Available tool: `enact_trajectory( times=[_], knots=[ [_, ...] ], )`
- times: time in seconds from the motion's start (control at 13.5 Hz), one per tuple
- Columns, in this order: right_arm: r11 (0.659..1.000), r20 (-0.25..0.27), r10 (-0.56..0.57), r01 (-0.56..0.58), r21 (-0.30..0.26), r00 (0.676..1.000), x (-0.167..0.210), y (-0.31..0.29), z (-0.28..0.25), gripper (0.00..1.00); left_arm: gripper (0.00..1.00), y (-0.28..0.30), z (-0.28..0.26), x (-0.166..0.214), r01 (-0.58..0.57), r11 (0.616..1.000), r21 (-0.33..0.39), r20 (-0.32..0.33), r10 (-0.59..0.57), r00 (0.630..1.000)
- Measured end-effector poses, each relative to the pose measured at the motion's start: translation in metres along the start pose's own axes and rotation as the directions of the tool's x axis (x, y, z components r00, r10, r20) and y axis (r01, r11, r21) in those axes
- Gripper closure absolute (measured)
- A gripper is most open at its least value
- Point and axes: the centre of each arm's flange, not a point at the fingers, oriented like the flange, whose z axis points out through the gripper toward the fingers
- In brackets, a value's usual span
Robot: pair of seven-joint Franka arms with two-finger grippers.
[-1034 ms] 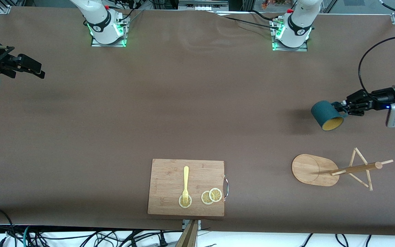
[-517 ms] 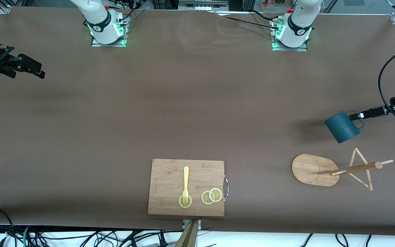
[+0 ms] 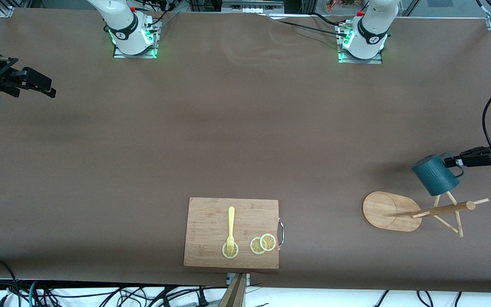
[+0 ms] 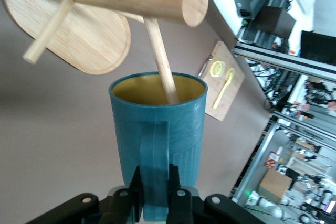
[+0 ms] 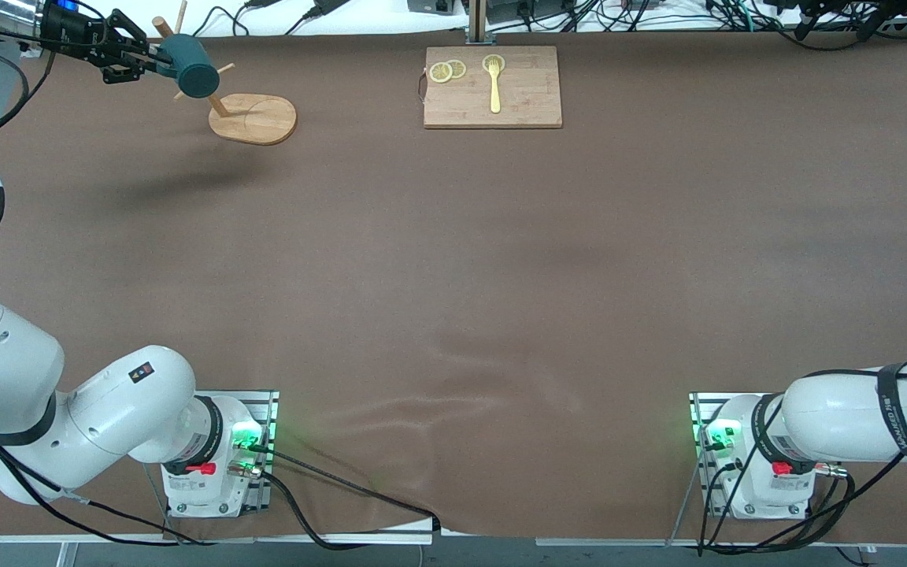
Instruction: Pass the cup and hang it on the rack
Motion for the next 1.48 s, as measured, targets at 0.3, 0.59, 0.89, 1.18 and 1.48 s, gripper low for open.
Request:
enact_trajectory(
  times=[0.3,0.59,0.89,1.18,1.48],
  knots=[
    [1.0,0.0,0.0,0.0,0.0,1.0,0.0,0.0,0.0,0.0,0.79,-0.004,0.005,0.026,0.051,0.999,0.0,0.0,-0.051,0.999],
    [1.0,0.001,0.0,0.0,0.0,1.0,0.0,0.0,0.0,0.0,0.79,-0.008,-0.01,0.036,0.193,0.981,-0.016,-0.019,-0.193,0.981],
    [1.0,0.001,0.0,0.0,0.0,1.0,0.0,0.0,0.0,0.0,0.79,-0.004,-0.014,0.036,0.251,0.968,-0.017,-0.006,-0.251,0.968],
    [1.0,0.001,0.0,0.0,0.0,1.0,0.0,0.0,0.0,0.0,0.44,-0.003,-0.016,0.036,0.249,0.968,-0.018,-0.008,-0.249,0.968],
    [1.0,0.001,0.0,0.0,0.0,1.0,0.0,0.0,0.0,0.0,0.02,0.015,-0.014,0.026,0.154,0.97,0.188,-0.018,-0.153,0.988]
  ],
)
